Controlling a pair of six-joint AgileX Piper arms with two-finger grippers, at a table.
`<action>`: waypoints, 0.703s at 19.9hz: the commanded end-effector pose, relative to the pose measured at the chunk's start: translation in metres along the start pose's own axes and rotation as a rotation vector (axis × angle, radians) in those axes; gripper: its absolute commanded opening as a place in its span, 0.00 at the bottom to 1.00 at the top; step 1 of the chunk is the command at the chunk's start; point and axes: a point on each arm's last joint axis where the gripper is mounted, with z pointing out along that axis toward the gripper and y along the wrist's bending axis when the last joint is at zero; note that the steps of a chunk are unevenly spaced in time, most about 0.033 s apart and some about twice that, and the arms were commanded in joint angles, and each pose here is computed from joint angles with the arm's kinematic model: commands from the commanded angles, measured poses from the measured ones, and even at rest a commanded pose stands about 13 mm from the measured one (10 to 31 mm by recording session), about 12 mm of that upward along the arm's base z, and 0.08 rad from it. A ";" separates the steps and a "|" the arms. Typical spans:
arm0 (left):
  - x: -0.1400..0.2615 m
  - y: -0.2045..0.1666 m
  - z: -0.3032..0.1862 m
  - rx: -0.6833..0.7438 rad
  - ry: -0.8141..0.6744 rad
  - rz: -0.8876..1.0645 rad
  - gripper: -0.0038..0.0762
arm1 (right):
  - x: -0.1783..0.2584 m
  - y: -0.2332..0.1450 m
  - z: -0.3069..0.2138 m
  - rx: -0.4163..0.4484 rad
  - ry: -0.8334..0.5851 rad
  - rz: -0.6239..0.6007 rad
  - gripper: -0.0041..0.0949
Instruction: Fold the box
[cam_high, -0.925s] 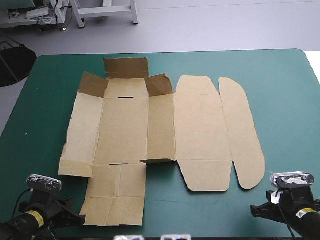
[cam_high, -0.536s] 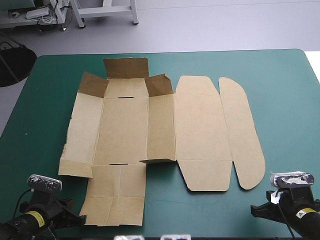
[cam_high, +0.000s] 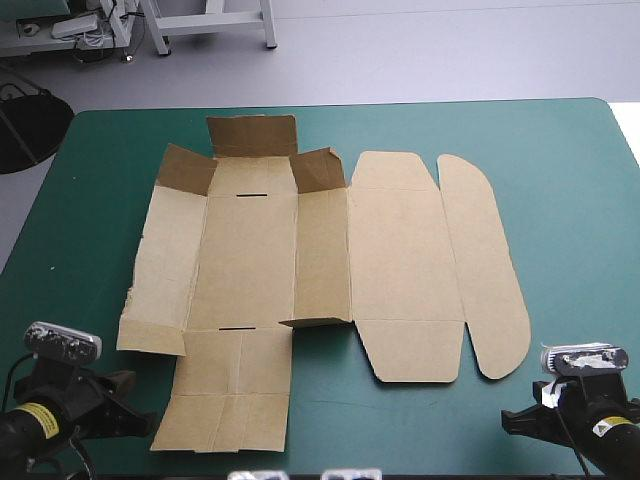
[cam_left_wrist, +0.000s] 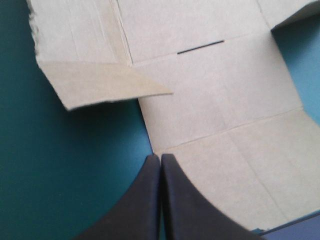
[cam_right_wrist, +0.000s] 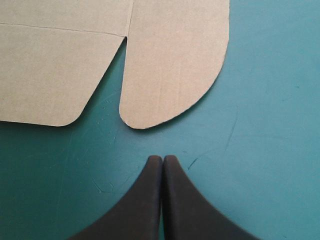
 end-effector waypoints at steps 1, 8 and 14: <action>-0.034 -0.005 -0.018 0.026 -0.088 0.034 0.04 | -0.010 0.000 -0.005 0.006 -0.069 -0.006 0.02; -0.121 -0.015 -0.005 0.008 -0.200 0.129 0.04 | -0.010 0.000 -0.005 0.006 -0.069 -0.006 0.02; -0.178 -0.008 0.051 -0.058 -0.153 0.097 0.04 | -0.010 0.000 -0.005 0.006 -0.069 -0.006 0.02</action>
